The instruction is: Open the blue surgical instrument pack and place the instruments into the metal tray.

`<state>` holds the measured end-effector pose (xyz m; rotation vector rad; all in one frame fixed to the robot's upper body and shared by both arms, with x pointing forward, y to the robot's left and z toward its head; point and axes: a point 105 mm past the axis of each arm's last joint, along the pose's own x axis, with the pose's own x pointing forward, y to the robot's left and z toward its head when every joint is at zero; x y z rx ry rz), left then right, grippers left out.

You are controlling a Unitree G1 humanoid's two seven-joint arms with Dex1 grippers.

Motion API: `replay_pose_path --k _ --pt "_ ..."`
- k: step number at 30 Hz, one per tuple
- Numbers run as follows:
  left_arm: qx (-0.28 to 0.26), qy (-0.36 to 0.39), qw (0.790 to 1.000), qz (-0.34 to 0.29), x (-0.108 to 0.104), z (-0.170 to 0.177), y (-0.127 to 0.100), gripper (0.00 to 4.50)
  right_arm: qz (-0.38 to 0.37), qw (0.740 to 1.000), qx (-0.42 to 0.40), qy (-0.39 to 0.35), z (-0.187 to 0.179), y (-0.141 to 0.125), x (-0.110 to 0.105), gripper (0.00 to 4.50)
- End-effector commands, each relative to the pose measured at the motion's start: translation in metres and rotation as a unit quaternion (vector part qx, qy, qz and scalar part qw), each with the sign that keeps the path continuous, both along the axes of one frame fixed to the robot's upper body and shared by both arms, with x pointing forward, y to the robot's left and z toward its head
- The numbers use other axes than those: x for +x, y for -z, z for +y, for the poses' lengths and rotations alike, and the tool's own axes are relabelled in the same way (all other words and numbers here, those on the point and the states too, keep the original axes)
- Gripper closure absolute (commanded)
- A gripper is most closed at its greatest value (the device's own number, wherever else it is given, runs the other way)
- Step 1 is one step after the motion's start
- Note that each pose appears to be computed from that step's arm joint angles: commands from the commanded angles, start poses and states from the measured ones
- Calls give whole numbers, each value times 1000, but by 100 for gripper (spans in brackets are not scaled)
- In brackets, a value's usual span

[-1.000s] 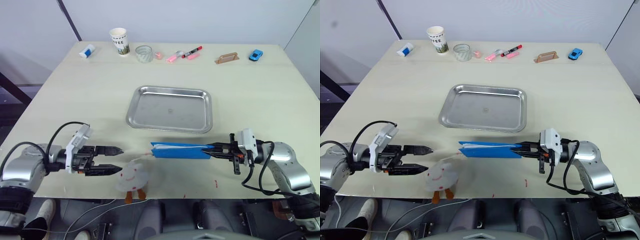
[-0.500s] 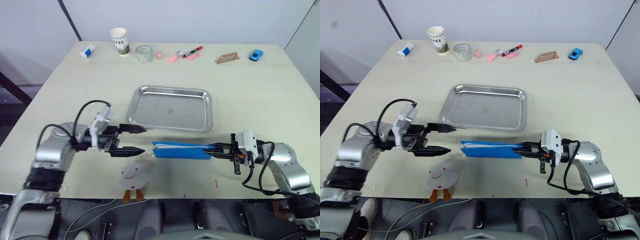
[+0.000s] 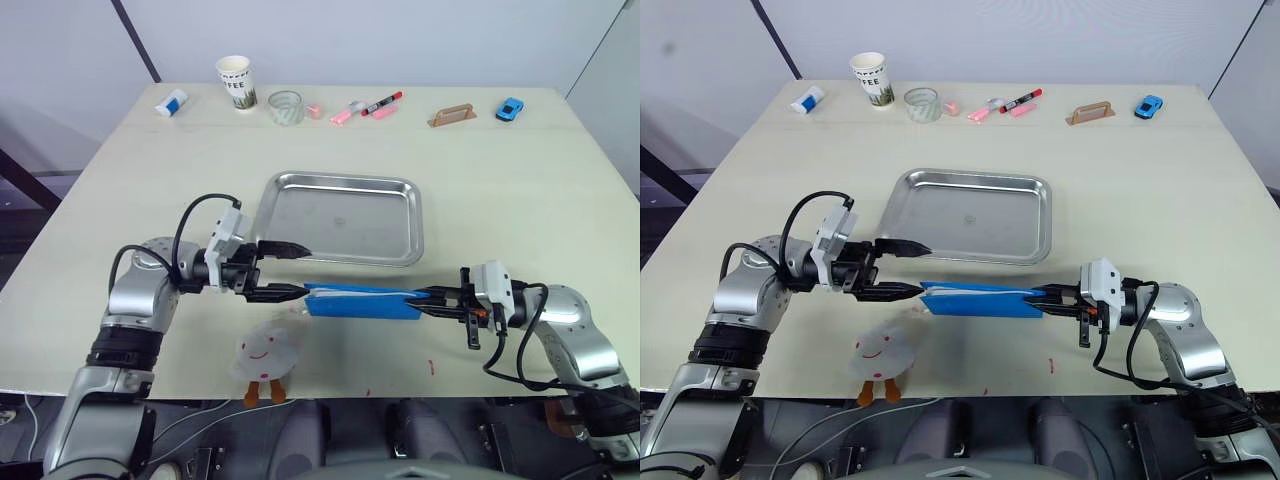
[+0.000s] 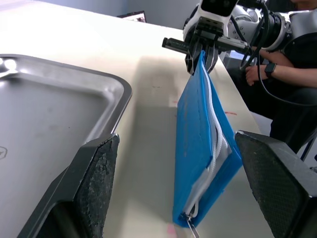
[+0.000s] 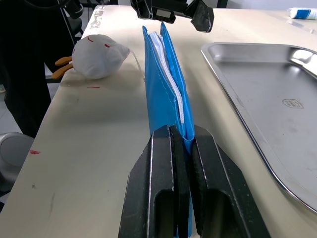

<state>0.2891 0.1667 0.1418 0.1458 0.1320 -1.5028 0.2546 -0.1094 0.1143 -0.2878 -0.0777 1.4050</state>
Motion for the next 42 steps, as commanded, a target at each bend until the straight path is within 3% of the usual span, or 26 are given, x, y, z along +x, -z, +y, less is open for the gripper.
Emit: replay_pose_path --k 1,13,19,23,32,35,38,41,42 --pt "5 8 1000 -19 -1 3 -3 51 -14 1000 -4 -3 -1 -4 -1 450" --pt "21 35 997 -72 -2 -9 8 51 -12 1000 -5 -6 1 -3 -1 450" --pt "8 42 997 -65 -3 -10 8 250 -13 1000 -4 -5 1 -3 -1 450" --pt "18 48 997 -57 -6 -7 13 442 -14 1000 -4 -3 1 -3 0 450" --pt "16 56 998 -39 -11 -7 19 442 22 1000 8 11 -4 -7 1 450" --pt "16 58 998 -35 -11 -7 21 450 39 999 -2 -2 -10 -8 -7 334" --pt "14 57 998 -34 -11 -7 22 450 54 999 -5 -9 -17 -11 -15 191" --pt "9 53 998 -34 -9 -7 22 450 42 999 6 4 -25 -21 -16 107" --pt "9 52 998 -34 -9 -7 22 450 42 999 5 13 -29 -23 -17 34"
